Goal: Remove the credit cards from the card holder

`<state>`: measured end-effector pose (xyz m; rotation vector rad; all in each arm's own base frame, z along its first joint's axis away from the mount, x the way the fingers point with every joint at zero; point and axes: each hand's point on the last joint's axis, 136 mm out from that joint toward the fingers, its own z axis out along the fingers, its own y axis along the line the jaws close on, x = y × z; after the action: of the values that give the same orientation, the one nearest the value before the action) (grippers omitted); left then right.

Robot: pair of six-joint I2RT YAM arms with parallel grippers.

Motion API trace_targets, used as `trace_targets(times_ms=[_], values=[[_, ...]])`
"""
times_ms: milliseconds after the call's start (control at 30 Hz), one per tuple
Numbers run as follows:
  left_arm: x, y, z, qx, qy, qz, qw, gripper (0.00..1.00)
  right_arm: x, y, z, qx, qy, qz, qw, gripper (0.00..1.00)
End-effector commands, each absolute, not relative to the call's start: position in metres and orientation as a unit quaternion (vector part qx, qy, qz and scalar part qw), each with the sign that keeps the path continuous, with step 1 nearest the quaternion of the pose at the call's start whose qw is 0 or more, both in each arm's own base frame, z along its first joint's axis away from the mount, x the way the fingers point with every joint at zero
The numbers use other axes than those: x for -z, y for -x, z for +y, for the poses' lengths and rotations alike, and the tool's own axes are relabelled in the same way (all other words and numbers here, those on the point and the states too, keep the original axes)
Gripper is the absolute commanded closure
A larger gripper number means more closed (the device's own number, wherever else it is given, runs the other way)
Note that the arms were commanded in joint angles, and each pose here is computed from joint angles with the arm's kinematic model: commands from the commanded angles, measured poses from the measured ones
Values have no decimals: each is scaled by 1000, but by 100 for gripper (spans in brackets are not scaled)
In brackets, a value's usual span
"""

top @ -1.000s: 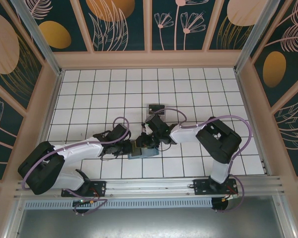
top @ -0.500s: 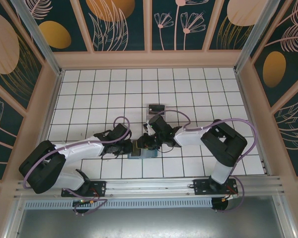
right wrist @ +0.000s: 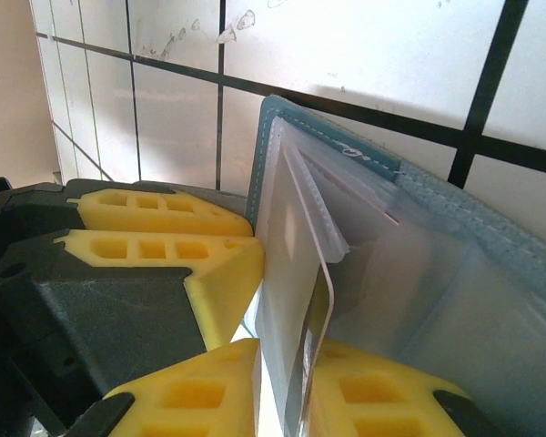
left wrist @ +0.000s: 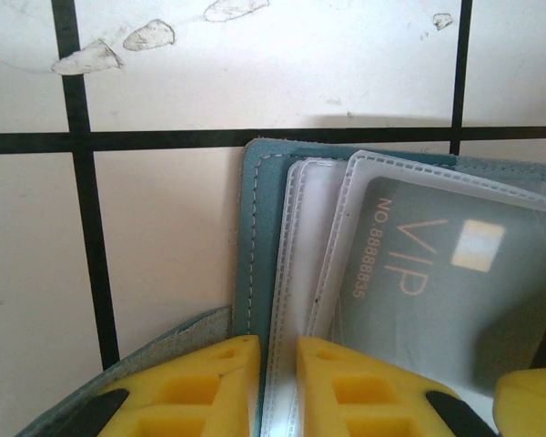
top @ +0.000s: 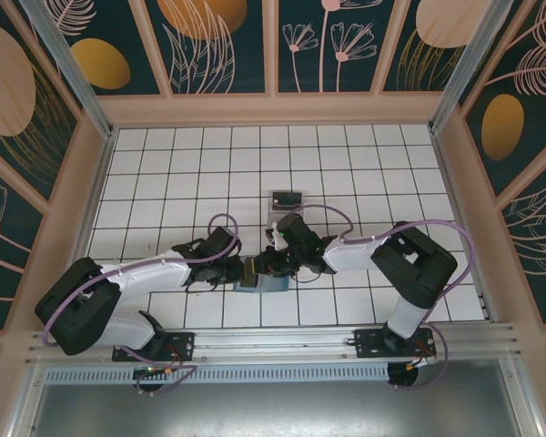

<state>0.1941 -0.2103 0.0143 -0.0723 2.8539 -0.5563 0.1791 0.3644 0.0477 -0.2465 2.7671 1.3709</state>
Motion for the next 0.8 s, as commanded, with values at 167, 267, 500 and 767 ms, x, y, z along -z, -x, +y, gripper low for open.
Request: trace_targets(times_ms=[167, 267, 500, 767], values=[[18, -171, -182, 124, 27, 990, 68, 80, -71, -175, 365, -474, 93, 875, 33, 81], [17, -171, -183, 127, 26, 989, 68, 80, -74, -175, 364, -475, 95, 874, 38, 82], [17, -171, -184, 129, 24, 989, 68, 80, -73, -177, 362, -467, 91, 878, 43, 88], [16, -170, -185, 134, 22, 988, 69, 80, -65, -183, 352, -433, 78, 896, 57, 94]])
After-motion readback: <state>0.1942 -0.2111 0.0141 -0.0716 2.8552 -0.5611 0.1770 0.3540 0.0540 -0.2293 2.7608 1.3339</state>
